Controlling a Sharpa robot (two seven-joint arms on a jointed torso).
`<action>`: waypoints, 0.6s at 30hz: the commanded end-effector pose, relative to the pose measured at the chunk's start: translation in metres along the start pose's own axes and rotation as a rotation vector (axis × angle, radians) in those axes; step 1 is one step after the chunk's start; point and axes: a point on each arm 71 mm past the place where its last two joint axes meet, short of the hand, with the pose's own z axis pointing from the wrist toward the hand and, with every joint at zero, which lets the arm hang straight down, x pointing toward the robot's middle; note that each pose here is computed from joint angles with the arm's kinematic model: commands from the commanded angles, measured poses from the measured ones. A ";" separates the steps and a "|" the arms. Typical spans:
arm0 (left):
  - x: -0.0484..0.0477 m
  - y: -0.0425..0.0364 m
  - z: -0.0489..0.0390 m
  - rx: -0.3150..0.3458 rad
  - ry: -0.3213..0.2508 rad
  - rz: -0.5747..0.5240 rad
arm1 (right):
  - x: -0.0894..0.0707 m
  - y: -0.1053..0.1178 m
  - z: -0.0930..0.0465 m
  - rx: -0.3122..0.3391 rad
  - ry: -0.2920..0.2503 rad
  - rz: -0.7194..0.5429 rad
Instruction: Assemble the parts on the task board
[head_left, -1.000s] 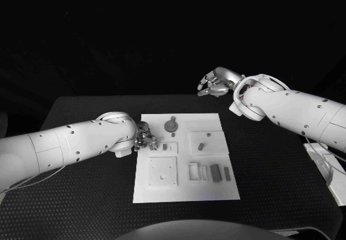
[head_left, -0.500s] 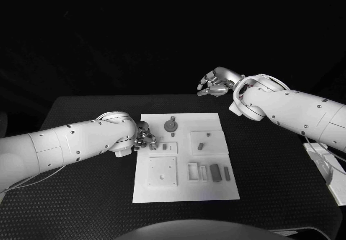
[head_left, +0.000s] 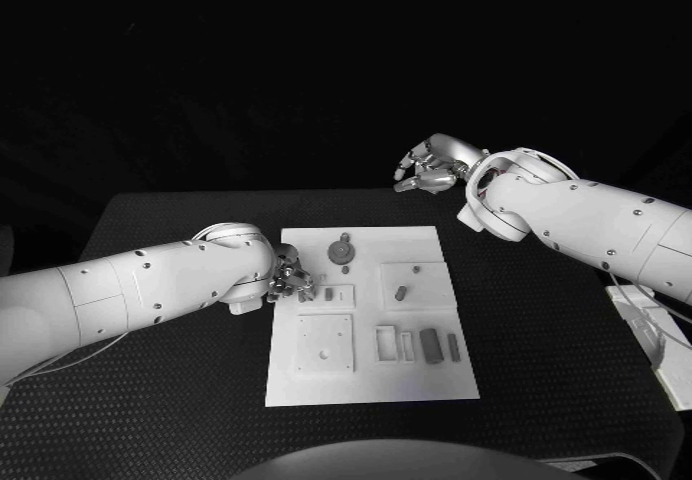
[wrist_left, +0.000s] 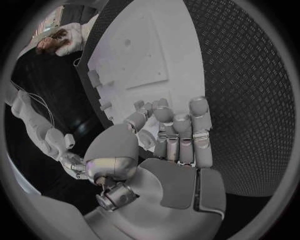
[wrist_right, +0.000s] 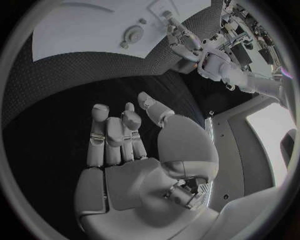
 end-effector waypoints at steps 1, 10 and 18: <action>0.0027 -0.0022 0.0004 -0.004 0.015 0.044 | 0.001 0.000 0.000 -0.005 0.011 0.000; 0.0009 -0.0065 0.0019 0.007 -0.010 0.033 | 0.001 0.000 0.000 -0.004 0.011 0.000; -0.0014 -0.0062 0.0024 0.016 -0.034 0.018 | 0.001 0.000 0.000 -0.004 0.012 0.000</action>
